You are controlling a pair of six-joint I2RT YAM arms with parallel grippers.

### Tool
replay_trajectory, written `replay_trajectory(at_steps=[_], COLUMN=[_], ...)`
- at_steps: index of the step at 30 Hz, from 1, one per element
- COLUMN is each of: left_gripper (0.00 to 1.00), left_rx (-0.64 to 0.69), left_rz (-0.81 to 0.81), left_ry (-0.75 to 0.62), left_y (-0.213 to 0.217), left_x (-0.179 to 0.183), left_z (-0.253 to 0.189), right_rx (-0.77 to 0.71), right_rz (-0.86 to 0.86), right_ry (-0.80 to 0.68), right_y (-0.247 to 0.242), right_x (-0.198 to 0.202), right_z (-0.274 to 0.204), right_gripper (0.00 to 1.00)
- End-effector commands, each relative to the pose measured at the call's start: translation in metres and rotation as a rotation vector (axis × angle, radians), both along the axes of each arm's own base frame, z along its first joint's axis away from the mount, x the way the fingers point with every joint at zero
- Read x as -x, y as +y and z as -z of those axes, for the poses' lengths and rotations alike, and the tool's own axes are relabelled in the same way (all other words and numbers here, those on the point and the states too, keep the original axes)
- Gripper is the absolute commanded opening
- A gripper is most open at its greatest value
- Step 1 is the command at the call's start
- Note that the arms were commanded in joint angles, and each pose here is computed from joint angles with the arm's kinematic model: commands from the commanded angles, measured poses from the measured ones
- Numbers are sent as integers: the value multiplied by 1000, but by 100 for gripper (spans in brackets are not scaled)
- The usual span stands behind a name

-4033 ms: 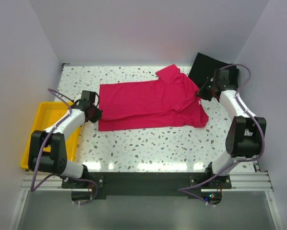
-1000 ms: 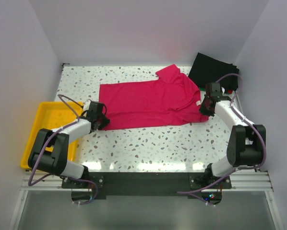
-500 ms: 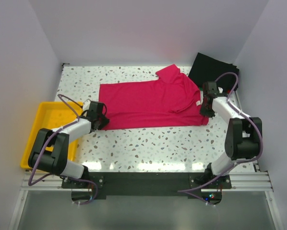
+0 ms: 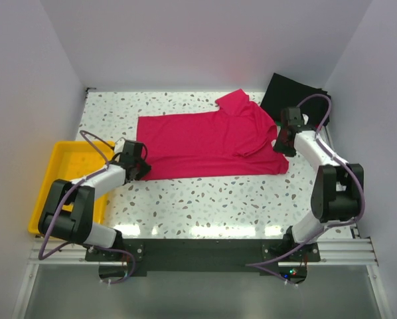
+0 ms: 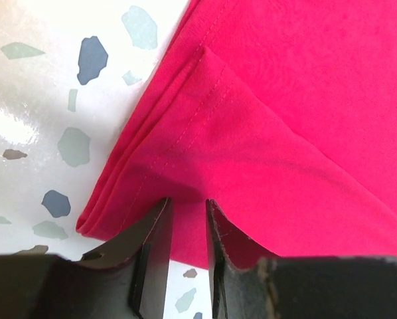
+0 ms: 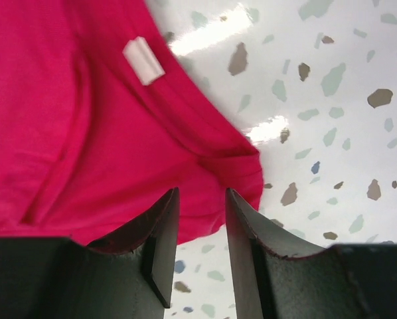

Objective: Fold and stack the t-shirts
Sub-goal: Fold the tshirt

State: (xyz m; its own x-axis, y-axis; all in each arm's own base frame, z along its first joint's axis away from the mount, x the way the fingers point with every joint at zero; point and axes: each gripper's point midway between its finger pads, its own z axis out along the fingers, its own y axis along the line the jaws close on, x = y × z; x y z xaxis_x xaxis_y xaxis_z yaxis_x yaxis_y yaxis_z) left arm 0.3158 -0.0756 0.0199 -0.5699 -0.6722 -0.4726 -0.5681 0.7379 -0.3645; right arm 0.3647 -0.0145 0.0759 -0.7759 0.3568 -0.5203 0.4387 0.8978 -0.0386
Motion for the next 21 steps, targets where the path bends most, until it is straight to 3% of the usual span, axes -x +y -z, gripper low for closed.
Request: replay_trajectory(at_steps=[1, 4, 10, 21], left_gripper=[32, 33, 33, 28], left_rx=[9, 43, 68, 84], left_rz=[29, 46, 67, 140], left_ry=[-53, -122, -192, -146], left_y=[-2, -9, -18, -38], left_x=[-6, -14, -34, -44], left_z=[-21, -42, -65, -23], right_rx=[-104, -187, -229, -257], right_rz=[-59, -137, -160, -89], right_ry=[-195, -254, -213, -244], right_y=[36, 77, 102, 101], right_x=[-10, -9, -13, -19], right_z=[-58, -65, -27, 25], right_gripper=[38, 40, 42, 41])
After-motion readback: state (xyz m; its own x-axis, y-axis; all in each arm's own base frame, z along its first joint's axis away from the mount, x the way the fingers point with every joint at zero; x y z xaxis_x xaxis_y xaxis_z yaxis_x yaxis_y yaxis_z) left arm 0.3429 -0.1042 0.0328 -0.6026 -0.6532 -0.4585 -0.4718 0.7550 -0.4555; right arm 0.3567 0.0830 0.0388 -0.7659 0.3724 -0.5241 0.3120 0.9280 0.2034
